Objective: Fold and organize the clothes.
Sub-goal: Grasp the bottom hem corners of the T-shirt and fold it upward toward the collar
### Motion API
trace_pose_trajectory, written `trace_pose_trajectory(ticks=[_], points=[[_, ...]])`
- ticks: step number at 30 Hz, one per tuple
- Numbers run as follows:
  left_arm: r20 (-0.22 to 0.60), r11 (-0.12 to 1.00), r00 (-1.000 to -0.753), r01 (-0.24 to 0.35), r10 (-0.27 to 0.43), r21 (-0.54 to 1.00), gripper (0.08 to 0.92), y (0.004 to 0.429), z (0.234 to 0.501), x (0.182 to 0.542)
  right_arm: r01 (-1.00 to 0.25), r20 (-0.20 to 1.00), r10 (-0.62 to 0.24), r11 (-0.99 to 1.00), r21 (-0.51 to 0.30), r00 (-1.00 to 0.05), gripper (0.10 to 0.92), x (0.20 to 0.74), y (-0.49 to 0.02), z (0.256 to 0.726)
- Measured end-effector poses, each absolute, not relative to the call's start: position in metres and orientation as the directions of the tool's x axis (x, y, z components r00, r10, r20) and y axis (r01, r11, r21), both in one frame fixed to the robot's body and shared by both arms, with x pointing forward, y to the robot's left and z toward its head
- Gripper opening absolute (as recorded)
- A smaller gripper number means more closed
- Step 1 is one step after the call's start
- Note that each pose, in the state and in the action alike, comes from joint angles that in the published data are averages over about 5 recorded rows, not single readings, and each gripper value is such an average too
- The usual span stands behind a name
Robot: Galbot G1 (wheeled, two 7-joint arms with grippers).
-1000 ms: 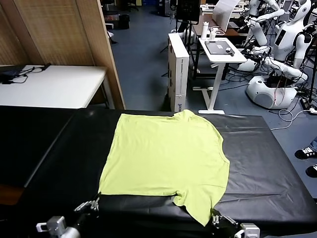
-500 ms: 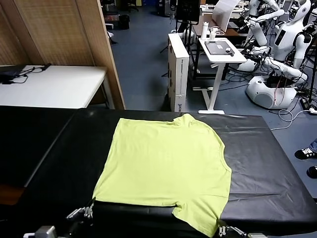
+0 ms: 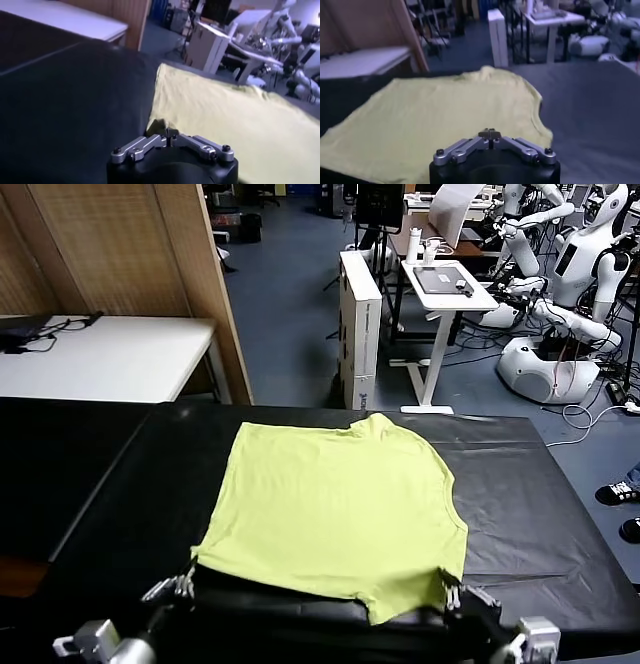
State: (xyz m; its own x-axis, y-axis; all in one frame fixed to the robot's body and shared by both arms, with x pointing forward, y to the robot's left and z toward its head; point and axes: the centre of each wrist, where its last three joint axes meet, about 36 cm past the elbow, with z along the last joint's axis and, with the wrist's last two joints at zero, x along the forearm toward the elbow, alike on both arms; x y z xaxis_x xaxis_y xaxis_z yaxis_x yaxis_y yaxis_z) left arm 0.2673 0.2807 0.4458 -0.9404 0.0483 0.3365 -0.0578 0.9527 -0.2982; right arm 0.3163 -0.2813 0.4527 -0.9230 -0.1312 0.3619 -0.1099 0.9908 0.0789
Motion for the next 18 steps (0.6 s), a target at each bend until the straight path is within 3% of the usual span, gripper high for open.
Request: trace_pose_trajectory(ticks=[6,18], points=[[0.296,0.957,-0.953,-0.030,0.060,-0.289,0.147,0.280,0.443,0.296,-0.109,0.348,-0.117,0.993,0.043,-0.930,0.139,0.353,-0.288,0.445],[0.292,0.966,-0.954,-0.011,0.067,-0.259,0.147,0.284,0.428,0.334,-0.136,0.360,-0.129,0.991,0.005,-0.924,0.139,0.394,-0.282,0.430]])
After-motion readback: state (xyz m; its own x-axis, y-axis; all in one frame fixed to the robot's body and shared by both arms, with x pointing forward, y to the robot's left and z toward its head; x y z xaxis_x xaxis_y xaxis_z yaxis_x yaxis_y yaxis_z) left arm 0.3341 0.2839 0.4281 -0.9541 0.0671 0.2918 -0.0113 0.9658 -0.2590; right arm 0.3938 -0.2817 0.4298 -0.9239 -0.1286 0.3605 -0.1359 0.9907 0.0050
